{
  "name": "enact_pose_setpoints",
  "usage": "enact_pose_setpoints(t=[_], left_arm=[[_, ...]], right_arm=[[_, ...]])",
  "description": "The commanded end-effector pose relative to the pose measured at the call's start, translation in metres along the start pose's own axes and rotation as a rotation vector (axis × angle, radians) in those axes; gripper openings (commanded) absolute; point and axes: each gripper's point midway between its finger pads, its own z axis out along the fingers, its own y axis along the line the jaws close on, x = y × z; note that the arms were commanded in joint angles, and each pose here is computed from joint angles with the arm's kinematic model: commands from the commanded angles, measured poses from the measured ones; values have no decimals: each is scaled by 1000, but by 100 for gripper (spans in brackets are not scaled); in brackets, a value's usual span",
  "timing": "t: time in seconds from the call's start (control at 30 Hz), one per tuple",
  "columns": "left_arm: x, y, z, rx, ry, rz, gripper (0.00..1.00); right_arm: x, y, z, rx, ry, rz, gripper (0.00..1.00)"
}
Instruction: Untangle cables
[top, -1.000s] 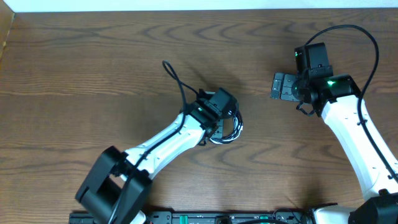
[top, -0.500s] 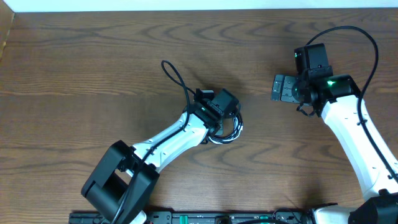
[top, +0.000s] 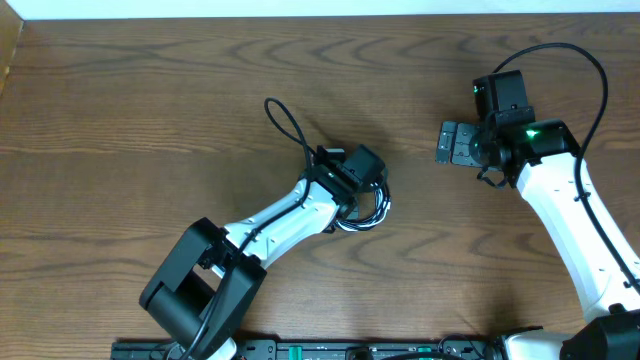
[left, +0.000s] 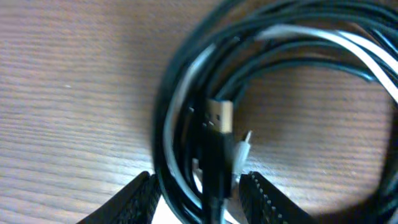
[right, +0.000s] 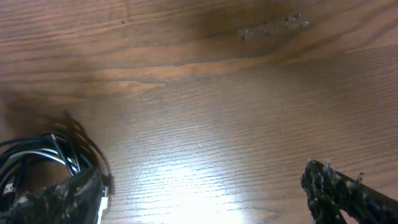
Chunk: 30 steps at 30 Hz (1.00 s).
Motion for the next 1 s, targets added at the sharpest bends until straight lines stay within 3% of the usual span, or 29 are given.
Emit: enact_pose_setpoints(t=[0.0,0.37,0.43,0.5,0.53,0.57,0.67,0.77,0.97], left_arm=[[11,-13,0,47,46,14,46],[22,-28,-2,78,55,85,45],[17,-23,-1,49,31,85,42],[14,-19,0,29,13,83,27],[12,-18,0,24,9,80,12],[11,-17,0,24,9,76,8],[5,-14,-1,28,3,61,7],[-9,-21,-19,67,-43,94,8],[-65,-40,-115,225,-287,217,7]], right_arm=[[-3,0,-1,-6,-5,24,99],[-2,1,-2,-15,0,23,99],[-2,1,-2,-15,0,23,99],[-2,2,-2,-16,0,23,98],[-2,1,-2,-16,0,23,96],[-2,2,-2,-16,0,23,96],[-2,2,-2,-16,0,23,84],[-2,2,-2,-16,-1,23,81],[-1,5,0,-23,2,17,65]])
